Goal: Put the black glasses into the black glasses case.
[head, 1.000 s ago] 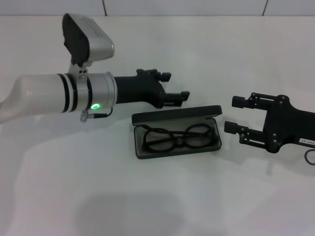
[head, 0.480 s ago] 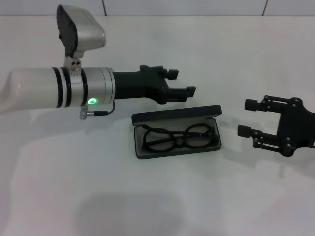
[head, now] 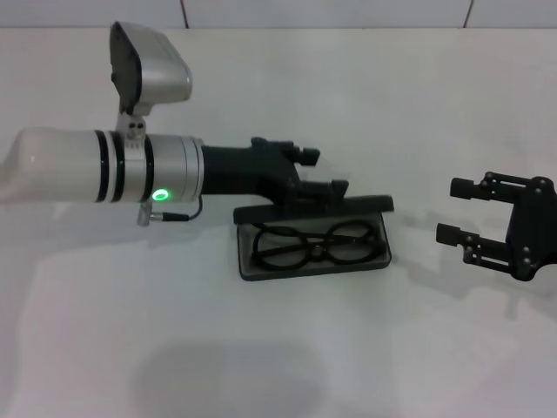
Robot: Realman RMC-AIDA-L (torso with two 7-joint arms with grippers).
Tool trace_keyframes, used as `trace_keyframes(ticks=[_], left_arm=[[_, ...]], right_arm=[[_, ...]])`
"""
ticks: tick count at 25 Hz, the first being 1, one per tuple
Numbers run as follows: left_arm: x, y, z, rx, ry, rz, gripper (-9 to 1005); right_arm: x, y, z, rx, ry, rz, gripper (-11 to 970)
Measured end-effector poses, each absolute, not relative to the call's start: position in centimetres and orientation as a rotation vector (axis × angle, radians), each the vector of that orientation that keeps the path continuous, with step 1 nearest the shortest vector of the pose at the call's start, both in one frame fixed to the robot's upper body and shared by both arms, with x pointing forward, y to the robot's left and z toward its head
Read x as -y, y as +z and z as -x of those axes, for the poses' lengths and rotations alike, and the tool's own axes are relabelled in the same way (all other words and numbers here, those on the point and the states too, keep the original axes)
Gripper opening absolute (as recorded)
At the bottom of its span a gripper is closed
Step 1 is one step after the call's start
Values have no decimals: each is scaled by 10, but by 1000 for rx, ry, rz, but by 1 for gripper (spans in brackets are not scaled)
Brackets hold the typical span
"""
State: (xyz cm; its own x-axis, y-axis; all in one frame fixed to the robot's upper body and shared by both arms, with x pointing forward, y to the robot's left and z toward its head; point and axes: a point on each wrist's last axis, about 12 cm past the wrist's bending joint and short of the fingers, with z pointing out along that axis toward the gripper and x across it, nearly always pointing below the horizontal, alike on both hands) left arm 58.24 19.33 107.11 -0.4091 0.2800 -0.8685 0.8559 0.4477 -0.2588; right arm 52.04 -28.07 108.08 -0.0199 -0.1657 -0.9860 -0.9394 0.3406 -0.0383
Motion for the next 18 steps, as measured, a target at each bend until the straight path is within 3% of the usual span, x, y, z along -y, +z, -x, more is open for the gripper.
trace_keyframes(ticks=[18], left_arm=[[-211,1046,-547,-1826,-900,-1049,765]], right_arm=[[280,1077,-520,-1483,849,1057,591]])
